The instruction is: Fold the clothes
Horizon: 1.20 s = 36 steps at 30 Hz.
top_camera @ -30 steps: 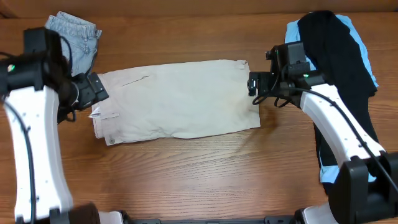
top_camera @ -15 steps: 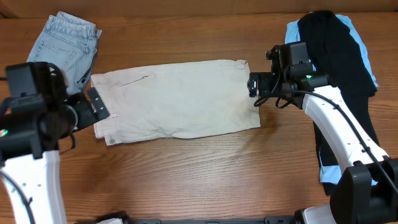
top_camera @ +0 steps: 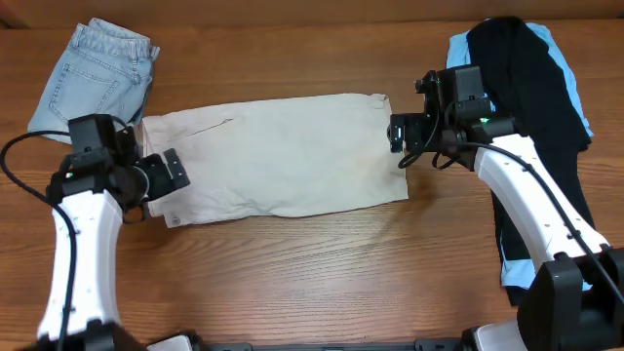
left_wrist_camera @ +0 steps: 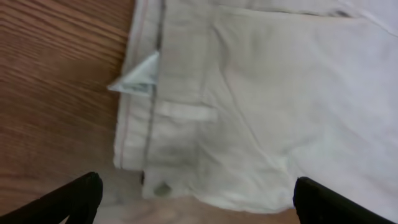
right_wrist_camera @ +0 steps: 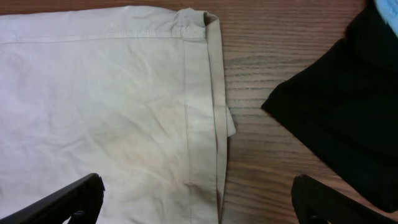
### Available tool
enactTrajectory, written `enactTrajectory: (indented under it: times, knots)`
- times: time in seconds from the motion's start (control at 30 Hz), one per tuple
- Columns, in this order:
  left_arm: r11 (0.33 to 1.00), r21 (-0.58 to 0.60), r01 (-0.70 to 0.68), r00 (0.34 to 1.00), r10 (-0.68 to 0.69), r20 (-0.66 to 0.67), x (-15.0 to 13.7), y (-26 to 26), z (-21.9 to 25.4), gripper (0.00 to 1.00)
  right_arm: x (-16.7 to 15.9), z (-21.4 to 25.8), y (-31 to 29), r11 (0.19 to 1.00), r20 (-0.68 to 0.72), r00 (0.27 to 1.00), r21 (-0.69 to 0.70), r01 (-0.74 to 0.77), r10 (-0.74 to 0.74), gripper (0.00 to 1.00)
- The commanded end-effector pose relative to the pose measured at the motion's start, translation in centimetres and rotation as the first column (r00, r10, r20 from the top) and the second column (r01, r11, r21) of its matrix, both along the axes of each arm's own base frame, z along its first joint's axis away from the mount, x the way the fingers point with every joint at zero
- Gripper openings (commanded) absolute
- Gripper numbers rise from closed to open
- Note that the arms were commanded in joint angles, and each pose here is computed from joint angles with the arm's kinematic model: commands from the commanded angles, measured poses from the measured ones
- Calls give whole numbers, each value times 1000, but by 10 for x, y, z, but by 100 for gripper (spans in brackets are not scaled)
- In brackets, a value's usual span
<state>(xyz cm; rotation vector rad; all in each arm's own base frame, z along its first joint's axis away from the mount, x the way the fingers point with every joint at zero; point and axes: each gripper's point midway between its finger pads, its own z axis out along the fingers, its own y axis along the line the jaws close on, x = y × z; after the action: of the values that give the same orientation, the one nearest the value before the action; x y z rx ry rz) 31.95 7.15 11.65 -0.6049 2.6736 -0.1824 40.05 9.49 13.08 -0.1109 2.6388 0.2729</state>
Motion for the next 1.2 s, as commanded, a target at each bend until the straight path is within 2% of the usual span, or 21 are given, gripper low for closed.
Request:
enactTrajectory:
  times: [0.0,0.13,0.27,0.47,0.67,0.73,0.77,0.83,0.9,0.97,1.03,1.1,1.17]
  knots:
    - [999,-47,19,1000,-20,-16,6,17,-27,100,6,20,5,1000,56,998,12,-17,17,100]
    - [998,-66,21,999,-24,-41,17,31,-61,100,5,20,6,1000,54,998,12,-20,20,100]
    - [992,-101,82,995,-87,-44,28,28,-89,100,3,18,6,1000,42,999,9,-21,21,100]
    - [964,-206,166,985,-172,-8,38,11,-116,97,4,19,7,1000,49,999,11,-21,21,100]
    - [957,-203,208,977,-215,-11,42,5,-132,94,7,21,7,1000,61,998,14,-21,20,98]
    - [955,-196,221,974,-227,-7,46,2,-136,86,7,21,7,1000,64,998,15,-21,20,95]
    - [954,-194,228,972,-234,-6,47,0,-137,73,7,22,7,1000,65,998,15,-21,20,94]
    - [951,-191,243,969,-248,-4,50,-5,-140,42,8,22,8,1000,66,998,19,-19,18,90]
    - [947,-190,257,965,-263,-4,51,-10,-141,20,9,23,10,999,74,997,27,-24,22,86]
    - [946,-192,261,964,-267,-3,52,-14,-139,11,12,26,12,999,87,996,40,-30,27,81]
    - [947,-195,254,966,-259,-2,54,-15,-134,8,16,28,13,998,101,995,53,-14,9,73]
    - [950,-199,239,970,-245,-5,57,-13,-121,4,21,28,15,998,115,993,69,-9,1,57]
    - [952,-191,237,971,-240,6,62,-10,-99,4,25,26,19,996,125,992,87,-21,10,34]
